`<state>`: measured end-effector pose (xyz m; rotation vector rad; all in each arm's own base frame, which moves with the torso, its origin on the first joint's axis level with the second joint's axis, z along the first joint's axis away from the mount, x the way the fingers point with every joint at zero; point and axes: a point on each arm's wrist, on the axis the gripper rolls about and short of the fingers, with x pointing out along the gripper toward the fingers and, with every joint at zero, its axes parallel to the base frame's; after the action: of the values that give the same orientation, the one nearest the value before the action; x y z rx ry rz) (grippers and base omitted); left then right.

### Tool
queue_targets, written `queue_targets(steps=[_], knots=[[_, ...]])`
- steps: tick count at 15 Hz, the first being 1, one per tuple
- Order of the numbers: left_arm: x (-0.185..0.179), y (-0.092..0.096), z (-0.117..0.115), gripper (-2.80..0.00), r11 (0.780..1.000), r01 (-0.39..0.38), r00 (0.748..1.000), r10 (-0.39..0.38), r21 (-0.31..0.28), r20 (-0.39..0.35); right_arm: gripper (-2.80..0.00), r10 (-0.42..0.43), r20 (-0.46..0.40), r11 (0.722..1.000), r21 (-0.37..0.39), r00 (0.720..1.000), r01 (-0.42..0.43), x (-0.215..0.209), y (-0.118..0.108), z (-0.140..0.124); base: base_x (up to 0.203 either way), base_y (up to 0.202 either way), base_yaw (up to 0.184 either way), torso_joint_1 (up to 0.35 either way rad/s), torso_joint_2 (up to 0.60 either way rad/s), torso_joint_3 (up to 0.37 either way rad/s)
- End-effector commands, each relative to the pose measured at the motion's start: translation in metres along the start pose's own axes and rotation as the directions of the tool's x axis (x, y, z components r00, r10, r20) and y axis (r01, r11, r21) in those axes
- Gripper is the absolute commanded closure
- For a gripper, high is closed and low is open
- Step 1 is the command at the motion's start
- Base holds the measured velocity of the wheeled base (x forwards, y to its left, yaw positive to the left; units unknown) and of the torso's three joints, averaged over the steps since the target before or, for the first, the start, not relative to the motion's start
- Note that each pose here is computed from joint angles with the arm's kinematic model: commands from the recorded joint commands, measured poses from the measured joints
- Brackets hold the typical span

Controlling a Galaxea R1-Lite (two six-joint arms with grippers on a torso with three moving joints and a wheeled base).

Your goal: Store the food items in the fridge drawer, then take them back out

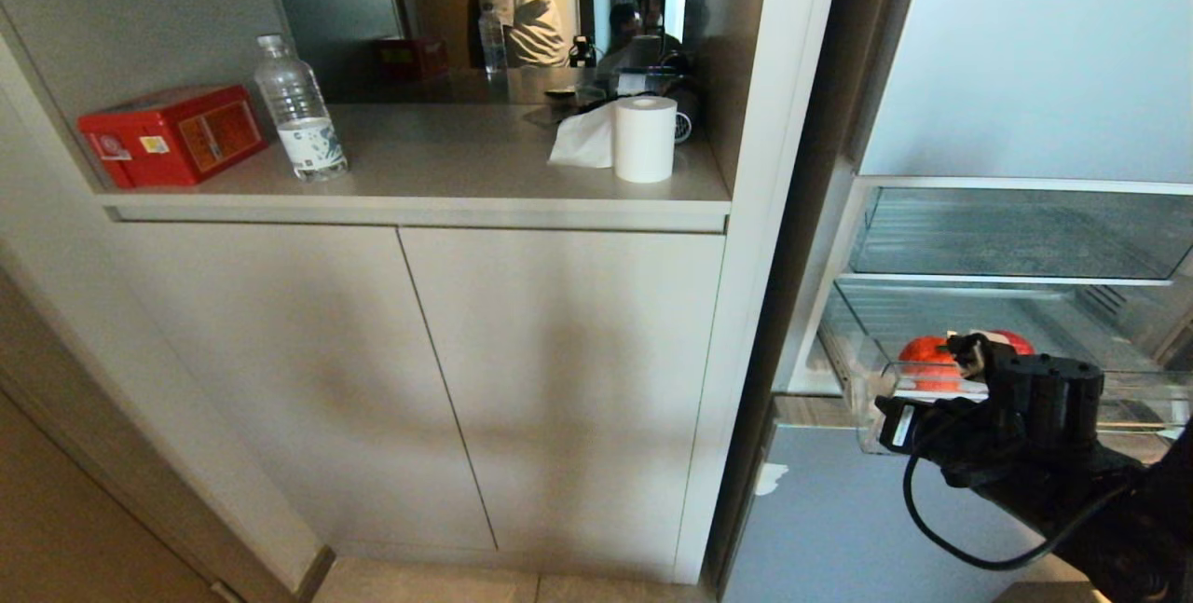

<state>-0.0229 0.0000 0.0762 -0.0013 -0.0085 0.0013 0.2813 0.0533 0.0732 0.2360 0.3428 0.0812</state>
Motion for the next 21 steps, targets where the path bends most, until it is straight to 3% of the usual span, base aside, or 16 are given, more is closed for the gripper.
queue_targets(steps=[1,6,9,15,21], knots=[[0.000,0.000,0.000,0.00,1.000,0.000,1.000,0.000,0.000,-0.002,-2.80,0.023,0.037,1.000,0.002,0.999,-0.023,-0.026,0.006,0.008,0.000,0.000,0.000,0.000,0.00,0.000],[0.000,0.000,0.000,0.00,1.000,0.000,1.000,0.000,0.000,-0.002,-2.80,-0.015,-0.014,1.000,-0.009,1.000,0.015,-0.058,0.002,0.001,0.000,0.000,0.000,0.000,0.00,0.000],[0.000,0.000,0.000,0.00,1.000,0.000,1.000,0.000,0.000,-0.002,-2.80,-0.093,0.016,0.996,0.004,0.996,0.093,-0.079,-0.006,0.029,0.000,0.000,0.000,0.000,0.00,0.000],[0.000,0.000,0.000,0.00,1.000,0.000,1.000,0.000,0.000,-0.002,-2.80,-0.265,-0.013,0.964,-0.027,0.964,0.265,-0.042,-0.030,0.121,0.000,0.000,0.000,0.000,0.00,0.000],[0.000,0.000,0.000,0.00,1.000,0.000,1.000,0.000,0.000,-0.002,-2.80,-0.391,-0.199,0.920,-0.108,0.898,0.377,0.037,-0.087,0.110,0.000,0.000,0.000,0.000,0.00,0.000]])
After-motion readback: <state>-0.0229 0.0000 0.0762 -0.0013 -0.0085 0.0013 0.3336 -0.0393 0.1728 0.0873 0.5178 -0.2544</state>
